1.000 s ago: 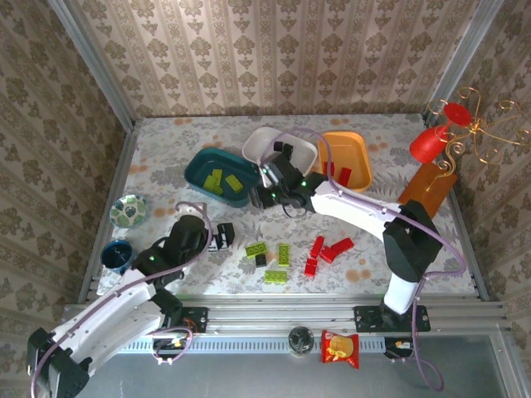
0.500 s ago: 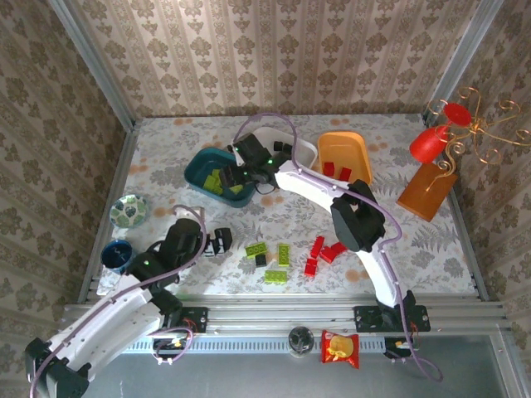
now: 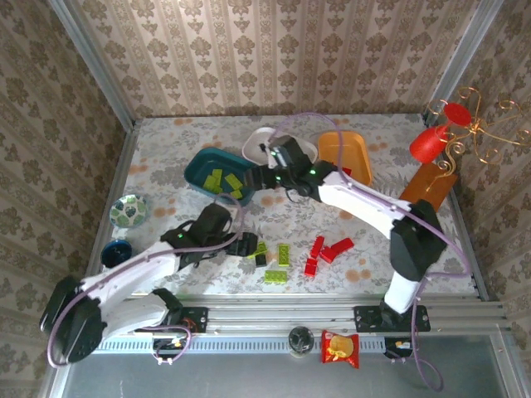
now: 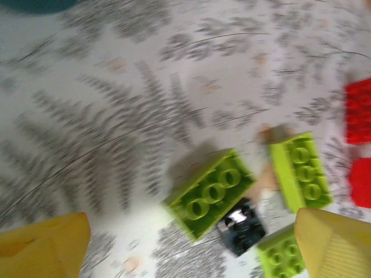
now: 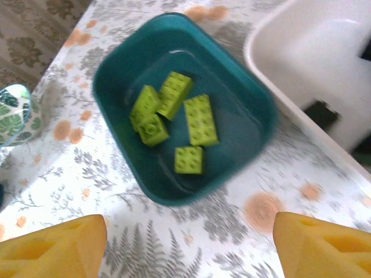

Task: Sort the legos into containers by color
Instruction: Place the lego in the container, then pick up the lego from the middle-left of the table.

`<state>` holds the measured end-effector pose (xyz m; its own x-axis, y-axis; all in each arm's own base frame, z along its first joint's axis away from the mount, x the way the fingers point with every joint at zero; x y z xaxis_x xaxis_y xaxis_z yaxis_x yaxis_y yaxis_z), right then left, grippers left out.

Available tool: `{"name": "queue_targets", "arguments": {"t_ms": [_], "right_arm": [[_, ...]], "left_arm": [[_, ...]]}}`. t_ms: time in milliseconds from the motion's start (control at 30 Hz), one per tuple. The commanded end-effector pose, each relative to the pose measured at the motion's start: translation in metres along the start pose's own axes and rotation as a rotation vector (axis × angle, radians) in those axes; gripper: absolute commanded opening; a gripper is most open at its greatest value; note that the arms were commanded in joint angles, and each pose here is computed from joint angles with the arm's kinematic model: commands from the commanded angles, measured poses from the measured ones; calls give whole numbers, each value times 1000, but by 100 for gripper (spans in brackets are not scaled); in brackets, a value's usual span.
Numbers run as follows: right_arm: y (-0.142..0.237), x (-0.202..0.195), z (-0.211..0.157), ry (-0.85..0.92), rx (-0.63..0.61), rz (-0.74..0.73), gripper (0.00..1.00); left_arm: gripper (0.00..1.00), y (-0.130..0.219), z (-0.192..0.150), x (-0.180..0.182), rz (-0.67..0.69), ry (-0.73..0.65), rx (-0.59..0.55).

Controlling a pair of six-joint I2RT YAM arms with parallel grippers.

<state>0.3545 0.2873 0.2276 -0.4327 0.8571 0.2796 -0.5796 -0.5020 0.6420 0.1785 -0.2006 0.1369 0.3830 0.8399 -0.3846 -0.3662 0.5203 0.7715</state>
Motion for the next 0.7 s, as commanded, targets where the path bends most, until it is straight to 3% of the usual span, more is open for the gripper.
{"name": "queue_targets", "arguments": {"t_ms": [0,133,267,533,667], "right_arm": [[14,-45,-38,-90,45,-132,77],[43,-92,-78,-163,79,-264,77],[72,-116,-94,-208,57,-336,77],[98,-121,-94,-235,-12,-337,77],[103,-119,-90,-238,-43,-321,77]], "left_arm": [[87,-4,22,-46,-151,-149,12],[82,-31,12,-71,-195,-207,162],[78,-58,-7,-83,-202,-240,291],[65,-91,-20,-95,-124,-301,419],[64,-98,-26,-89,-53,-329,444]]}}
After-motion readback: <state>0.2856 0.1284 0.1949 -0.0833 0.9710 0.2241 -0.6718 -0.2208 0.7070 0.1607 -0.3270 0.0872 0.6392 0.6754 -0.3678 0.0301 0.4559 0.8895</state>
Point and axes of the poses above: each hand's point on the last joint's axis, 136 mm out from that joint toward the fingers, its own y axis back along the fingers, its own x axis along the line the jaws close on, z = x × y, the point moved 5 cm from there along y, back along the fingers, and after that the axes turned 3 degrees about y, right-handed, at the moved point
